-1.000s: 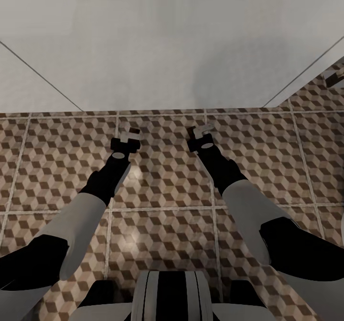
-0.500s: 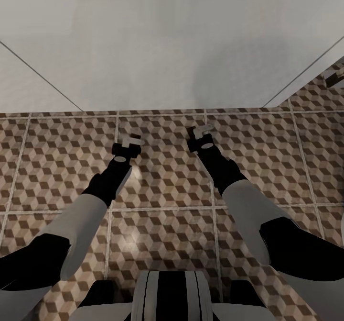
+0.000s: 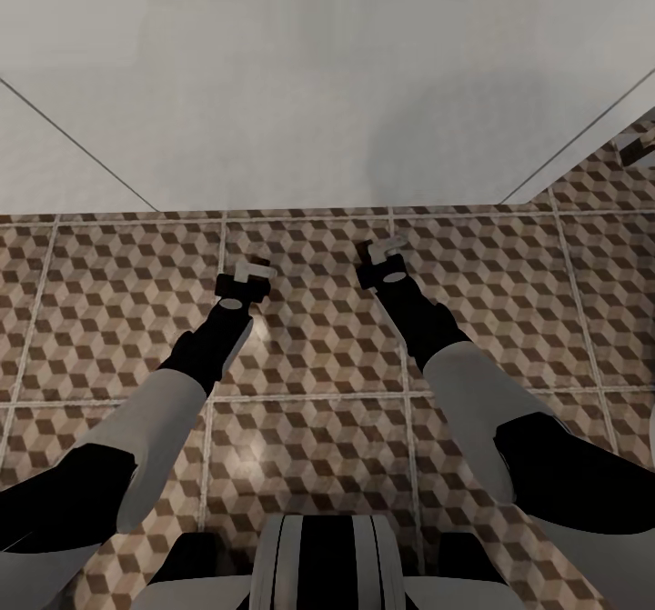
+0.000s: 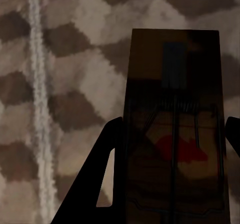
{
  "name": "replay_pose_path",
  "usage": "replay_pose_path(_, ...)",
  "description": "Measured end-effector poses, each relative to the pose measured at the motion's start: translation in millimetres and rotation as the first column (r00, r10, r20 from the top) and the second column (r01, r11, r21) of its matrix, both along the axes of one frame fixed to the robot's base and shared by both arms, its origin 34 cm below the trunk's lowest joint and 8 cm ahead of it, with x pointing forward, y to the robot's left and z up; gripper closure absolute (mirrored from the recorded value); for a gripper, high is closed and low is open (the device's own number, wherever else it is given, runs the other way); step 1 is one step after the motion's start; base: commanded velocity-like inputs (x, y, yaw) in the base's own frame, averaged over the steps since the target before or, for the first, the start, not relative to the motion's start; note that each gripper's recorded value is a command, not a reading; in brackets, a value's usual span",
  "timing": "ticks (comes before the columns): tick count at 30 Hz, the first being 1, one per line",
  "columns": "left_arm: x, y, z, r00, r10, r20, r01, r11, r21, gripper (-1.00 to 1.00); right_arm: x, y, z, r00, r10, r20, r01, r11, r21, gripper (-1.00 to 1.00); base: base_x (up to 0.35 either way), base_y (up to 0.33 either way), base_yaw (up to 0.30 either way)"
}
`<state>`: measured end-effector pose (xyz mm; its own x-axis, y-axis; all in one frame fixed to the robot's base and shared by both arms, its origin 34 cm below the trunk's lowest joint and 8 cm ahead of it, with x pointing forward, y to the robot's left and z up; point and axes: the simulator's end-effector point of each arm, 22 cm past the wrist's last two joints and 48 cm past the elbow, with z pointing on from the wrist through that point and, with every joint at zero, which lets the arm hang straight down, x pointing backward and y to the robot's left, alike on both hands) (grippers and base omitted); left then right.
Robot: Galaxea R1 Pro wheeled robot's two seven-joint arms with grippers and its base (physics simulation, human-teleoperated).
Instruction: Take the four mousetraps from the cabinet in the bathroom and place them on the bathroom floor. Make sure all four end up on the same floor surface, and ensure that at least two of them are either under or directly next to the same bathroom sink.
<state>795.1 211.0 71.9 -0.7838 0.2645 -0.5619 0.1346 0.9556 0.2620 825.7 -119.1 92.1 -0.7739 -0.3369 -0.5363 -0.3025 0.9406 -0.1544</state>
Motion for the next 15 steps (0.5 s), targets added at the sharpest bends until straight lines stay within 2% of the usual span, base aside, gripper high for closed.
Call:
replay_pose_path(5,0.1,-0.3,0.1,1.0,-0.001,0.0,0.001,1.0,0.0,1.0,0.0,0.0,0.0,1.0,0.0,0.0,0.0,1.0,0.0,1.0,0.008,0.0,0.0)
replay_pose_path(11,0.9,-0.3,1.2,1.0,-0.001,0.003,0.001,1.0,0.001,1.0,0.1,0.0,0.4,1.0,0.0,0.001,0.0,1.0,0.0,1.0,0.188,0.0,0.0)
replay_pose_path(15,1.6,-0.4,1.6,1.0,-0.001,0.005,0.001,1.0,0.0,1.0,0.1,0.0,0.2,1.0,0.0,0.001,0.0,1.0,0.0,1.0,0.052,0.0,0.0)
